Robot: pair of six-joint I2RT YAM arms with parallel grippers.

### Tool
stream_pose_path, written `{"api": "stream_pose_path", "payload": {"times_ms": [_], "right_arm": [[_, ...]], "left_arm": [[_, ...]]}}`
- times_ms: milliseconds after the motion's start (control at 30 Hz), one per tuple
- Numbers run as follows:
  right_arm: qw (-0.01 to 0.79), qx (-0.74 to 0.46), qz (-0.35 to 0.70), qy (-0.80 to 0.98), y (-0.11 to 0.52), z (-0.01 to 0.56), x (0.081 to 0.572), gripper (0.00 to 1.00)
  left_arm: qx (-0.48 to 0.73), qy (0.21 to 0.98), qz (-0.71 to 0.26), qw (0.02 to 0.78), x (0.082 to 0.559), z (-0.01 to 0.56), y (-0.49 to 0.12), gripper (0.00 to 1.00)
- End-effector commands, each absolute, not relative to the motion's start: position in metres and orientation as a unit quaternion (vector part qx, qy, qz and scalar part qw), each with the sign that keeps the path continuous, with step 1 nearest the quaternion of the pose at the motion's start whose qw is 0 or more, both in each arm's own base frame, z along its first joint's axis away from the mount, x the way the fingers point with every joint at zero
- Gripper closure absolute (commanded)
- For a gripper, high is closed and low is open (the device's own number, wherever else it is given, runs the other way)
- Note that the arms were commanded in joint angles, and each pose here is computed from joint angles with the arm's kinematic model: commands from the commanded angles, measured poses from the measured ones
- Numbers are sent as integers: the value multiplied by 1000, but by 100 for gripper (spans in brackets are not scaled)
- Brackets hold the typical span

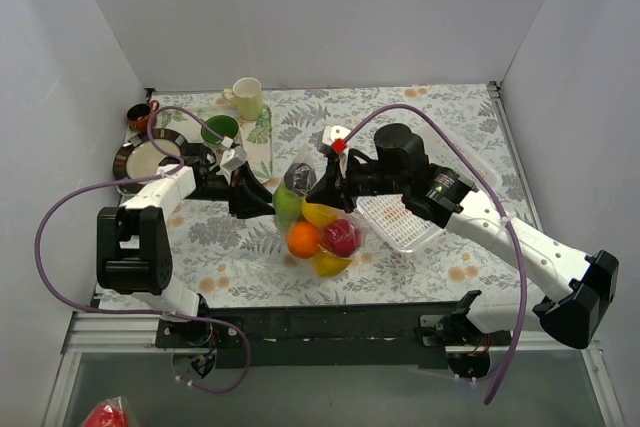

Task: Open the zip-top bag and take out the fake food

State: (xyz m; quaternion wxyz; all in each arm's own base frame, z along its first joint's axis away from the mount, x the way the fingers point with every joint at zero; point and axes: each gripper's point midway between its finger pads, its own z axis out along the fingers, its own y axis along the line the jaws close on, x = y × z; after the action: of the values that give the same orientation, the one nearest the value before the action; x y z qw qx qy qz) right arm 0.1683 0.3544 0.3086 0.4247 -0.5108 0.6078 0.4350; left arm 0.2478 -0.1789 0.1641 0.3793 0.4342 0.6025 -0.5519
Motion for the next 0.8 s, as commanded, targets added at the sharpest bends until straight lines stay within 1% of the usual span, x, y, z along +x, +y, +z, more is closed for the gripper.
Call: {"api": "stream_pose_path", "payload": {"times_ms": [0, 33, 133, 167, 200, 367, 400, 533, 567, 600, 667, 700, 767], "right_arm": [[485, -510, 447, 552, 359, 360, 169, 99], [485, -510, 446, 553, 359, 360, 169, 99], [486, -509, 441, 556, 358, 355, 171, 99], [488, -508, 438, 558, 357, 353, 172, 99], [493, -505, 430, 563, 357, 351, 176, 99], [500, -493, 408, 583, 350, 322, 185, 99], [508, -486, 403, 586, 350, 320, 190, 99], [502, -476, 406, 598, 351, 298, 191, 98], [488, -474, 407, 610, 350, 282, 190, 95], [483, -472, 407, 615, 350, 276, 189, 88], [464, -474, 407, 629, 351, 258, 188, 79], [458, -473, 401, 637, 350, 251, 189, 72], [444, -471, 384, 658, 345, 239, 192, 64]], "left_arm": [[396, 483, -645, 440, 235, 235, -190, 62], [396, 483, -646, 439, 235, 235, -190, 64], [396, 483, -646, 439, 237, 235, -190, 77], [395, 484, -647, 438, 237, 236, -190, 83], [397, 482, -645, 439, 240, 239, -190, 100], [391, 490, -628, 461, 256, 255, -179, 100], [394, 491, -607, 486, 265, 258, -170, 100], [421, 510, -550, 511, 271, 263, -163, 100], [437, 510, -531, 517, 274, 265, -161, 100], [440, 511, -525, 519, 274, 266, -160, 100], [441, 519, -523, 512, 273, 269, -160, 100], [446, 519, -518, 513, 272, 269, -159, 100], [456, 516, -510, 516, 267, 271, -160, 100]]}}
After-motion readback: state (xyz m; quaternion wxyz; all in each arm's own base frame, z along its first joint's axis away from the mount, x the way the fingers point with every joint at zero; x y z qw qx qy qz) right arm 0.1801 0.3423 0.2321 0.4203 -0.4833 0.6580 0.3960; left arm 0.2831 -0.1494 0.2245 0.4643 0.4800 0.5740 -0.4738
